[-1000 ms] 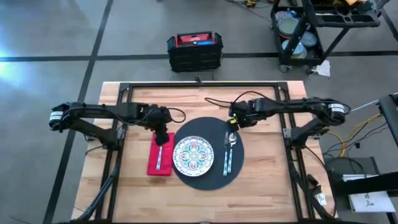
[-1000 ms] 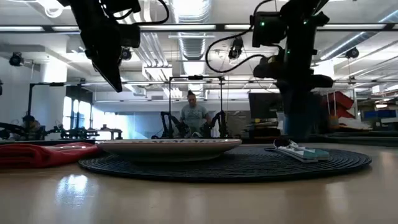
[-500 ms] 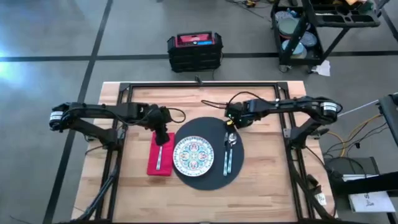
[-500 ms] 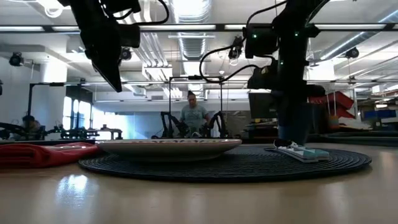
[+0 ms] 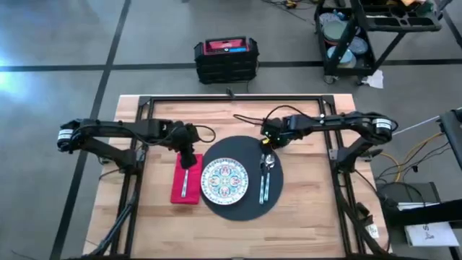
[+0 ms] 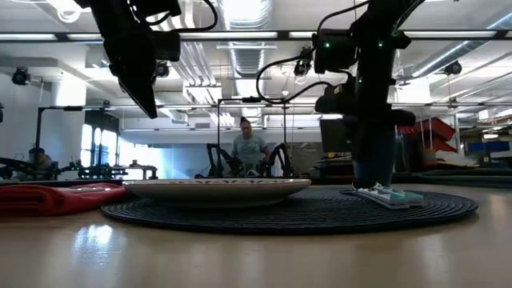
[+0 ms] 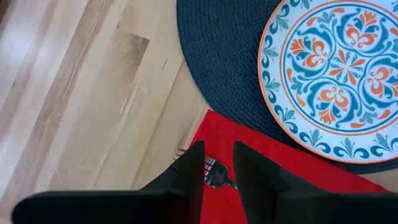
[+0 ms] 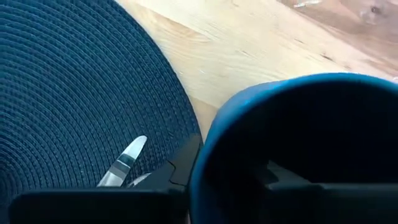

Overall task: Set table place
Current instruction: Put the blue plastic cup to the top right of the black placemat, then adjust the black placemat

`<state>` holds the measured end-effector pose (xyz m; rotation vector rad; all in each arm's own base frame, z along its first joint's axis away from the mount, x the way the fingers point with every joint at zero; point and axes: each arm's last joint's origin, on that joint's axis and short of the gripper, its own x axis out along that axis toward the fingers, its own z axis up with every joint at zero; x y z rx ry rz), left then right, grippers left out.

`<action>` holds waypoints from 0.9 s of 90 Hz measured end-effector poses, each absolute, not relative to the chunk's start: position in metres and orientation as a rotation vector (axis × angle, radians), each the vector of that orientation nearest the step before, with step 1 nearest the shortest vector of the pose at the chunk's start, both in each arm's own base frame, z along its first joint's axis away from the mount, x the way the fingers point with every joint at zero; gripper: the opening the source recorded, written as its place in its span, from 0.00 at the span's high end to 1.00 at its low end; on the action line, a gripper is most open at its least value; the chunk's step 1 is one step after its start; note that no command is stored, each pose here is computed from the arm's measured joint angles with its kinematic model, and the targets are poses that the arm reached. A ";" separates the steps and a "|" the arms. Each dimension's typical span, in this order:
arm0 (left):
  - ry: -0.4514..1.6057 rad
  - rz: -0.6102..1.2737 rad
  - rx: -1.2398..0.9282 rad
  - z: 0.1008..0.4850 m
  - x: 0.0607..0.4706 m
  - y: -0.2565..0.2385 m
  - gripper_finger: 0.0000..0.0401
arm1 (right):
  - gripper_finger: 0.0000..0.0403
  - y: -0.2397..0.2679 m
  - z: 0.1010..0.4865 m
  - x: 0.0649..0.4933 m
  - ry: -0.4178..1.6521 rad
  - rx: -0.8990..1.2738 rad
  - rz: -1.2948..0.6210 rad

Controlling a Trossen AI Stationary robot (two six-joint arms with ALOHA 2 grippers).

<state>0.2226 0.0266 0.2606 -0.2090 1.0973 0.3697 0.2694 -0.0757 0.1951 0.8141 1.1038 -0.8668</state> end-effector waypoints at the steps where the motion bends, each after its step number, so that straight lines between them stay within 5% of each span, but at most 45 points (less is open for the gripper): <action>1: 1.097 0.370 -0.209 0.261 0.223 0.027 0.83 | 0.83 -0.076 0.195 0.269 1.102 0.814 -0.867; 57: 1.099 0.366 -0.204 0.261 0.223 0.027 0.82 | 0.79 -0.073 0.234 0.253 0.922 0.812 -0.864; 81: 1.083 0.347 -0.176 0.265 0.219 0.026 0.85 | 0.76 -0.072 0.284 0.250 0.756 0.761 -0.786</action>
